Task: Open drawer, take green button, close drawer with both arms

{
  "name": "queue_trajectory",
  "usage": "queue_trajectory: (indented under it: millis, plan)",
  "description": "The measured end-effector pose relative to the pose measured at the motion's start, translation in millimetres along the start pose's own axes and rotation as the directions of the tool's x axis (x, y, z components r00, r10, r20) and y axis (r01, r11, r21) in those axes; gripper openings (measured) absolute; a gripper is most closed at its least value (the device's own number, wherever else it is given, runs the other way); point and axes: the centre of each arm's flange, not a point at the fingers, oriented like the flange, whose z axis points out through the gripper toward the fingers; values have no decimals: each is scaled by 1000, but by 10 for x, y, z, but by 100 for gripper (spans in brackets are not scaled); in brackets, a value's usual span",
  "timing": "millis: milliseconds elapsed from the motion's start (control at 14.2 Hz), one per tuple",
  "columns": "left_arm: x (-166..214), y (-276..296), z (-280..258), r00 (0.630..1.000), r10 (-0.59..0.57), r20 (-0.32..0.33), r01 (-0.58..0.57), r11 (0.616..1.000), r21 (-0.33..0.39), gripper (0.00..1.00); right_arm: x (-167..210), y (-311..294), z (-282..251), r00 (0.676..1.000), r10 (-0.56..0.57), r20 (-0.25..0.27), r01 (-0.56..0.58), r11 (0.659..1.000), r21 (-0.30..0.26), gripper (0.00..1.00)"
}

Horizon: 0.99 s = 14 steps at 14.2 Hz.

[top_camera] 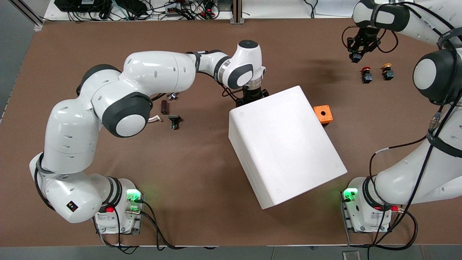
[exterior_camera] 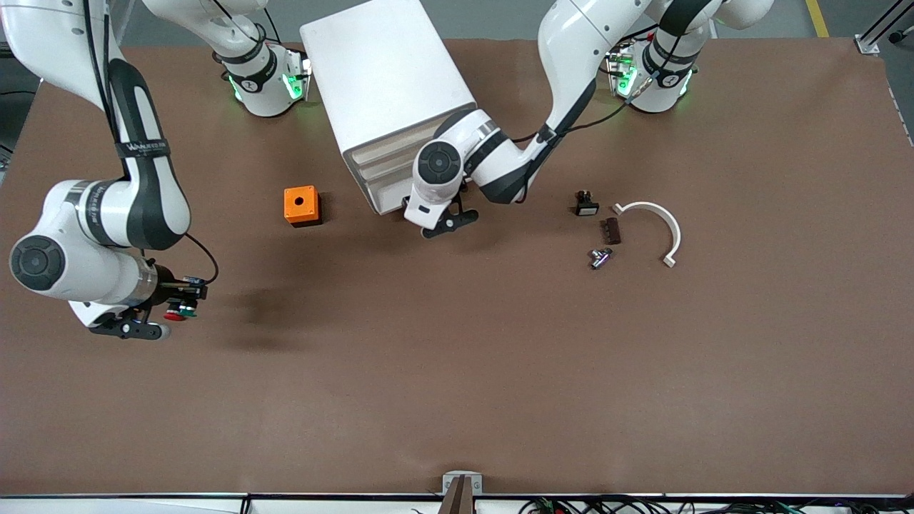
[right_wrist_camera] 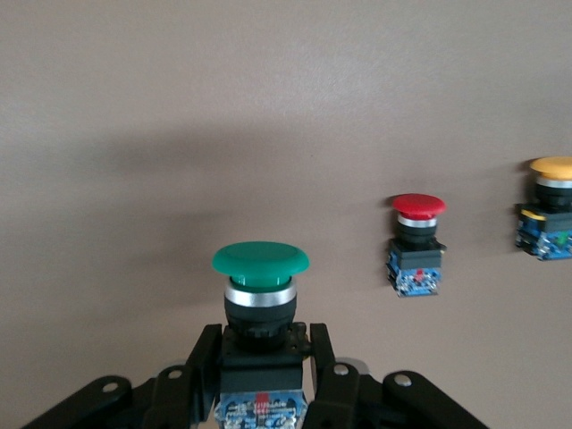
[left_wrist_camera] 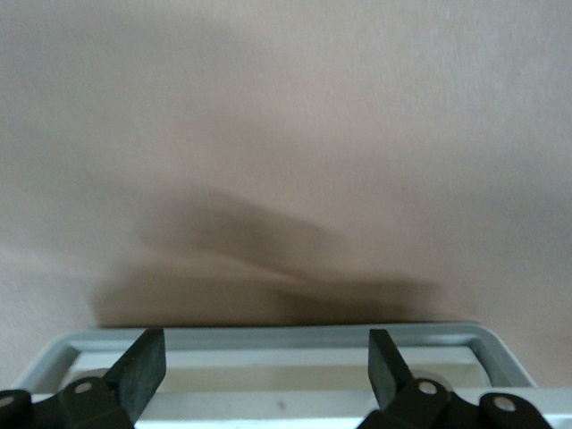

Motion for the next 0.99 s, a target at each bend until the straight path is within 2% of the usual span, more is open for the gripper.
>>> queue_trajectory:
  millis: [494,988]
  plan:
    - [-437,106,166,1000,-17,-15,16,1000,-26,100,88,-46,680,999,-49,3,49,999,-16,44]
    - [-354,102,158,999,-36,-29,34,998,-62,100,70,-5,1051,999,-49,24,49,998,-24,44]
